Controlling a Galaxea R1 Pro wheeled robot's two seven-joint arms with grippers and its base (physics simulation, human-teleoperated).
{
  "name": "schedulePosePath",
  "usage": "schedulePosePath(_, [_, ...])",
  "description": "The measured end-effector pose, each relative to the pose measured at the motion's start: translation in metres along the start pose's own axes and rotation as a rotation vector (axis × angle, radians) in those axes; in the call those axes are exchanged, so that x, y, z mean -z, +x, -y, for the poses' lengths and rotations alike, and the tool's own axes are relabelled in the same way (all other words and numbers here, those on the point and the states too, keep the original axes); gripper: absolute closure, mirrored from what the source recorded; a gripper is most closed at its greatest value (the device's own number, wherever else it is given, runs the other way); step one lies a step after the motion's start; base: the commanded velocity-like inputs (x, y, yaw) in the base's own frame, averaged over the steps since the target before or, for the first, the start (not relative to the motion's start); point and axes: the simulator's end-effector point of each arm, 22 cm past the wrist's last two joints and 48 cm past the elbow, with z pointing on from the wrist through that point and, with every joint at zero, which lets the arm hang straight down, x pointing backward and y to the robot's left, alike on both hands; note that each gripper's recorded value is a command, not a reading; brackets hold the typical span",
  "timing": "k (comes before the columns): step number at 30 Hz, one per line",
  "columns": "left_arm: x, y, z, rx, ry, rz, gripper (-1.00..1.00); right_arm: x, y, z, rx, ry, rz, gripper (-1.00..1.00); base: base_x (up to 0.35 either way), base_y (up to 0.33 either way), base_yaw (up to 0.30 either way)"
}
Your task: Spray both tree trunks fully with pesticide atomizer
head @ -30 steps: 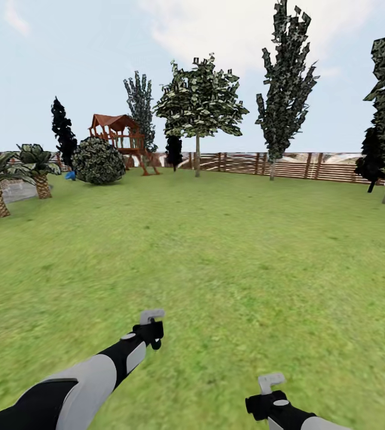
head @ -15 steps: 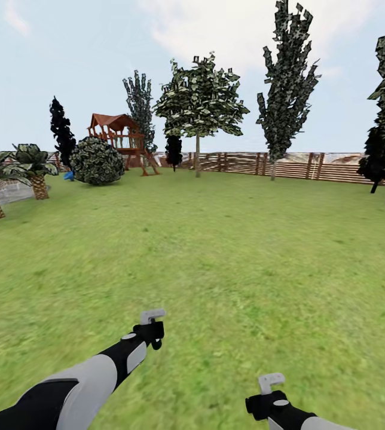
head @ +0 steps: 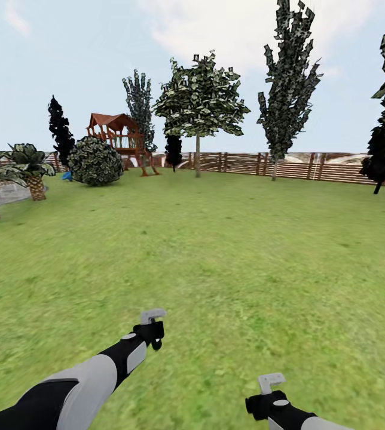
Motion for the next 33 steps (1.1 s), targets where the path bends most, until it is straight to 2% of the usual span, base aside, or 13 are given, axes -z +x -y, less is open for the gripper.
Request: schedulePosePath(33, [0.0, 0.0, 0.0, 0.0, 0.0, 0.0, 1.0, 0.0, 0.0, 0.0, 0.0, 0.0, 0.0, -1.0, 0.35, 0.0, 0.0])
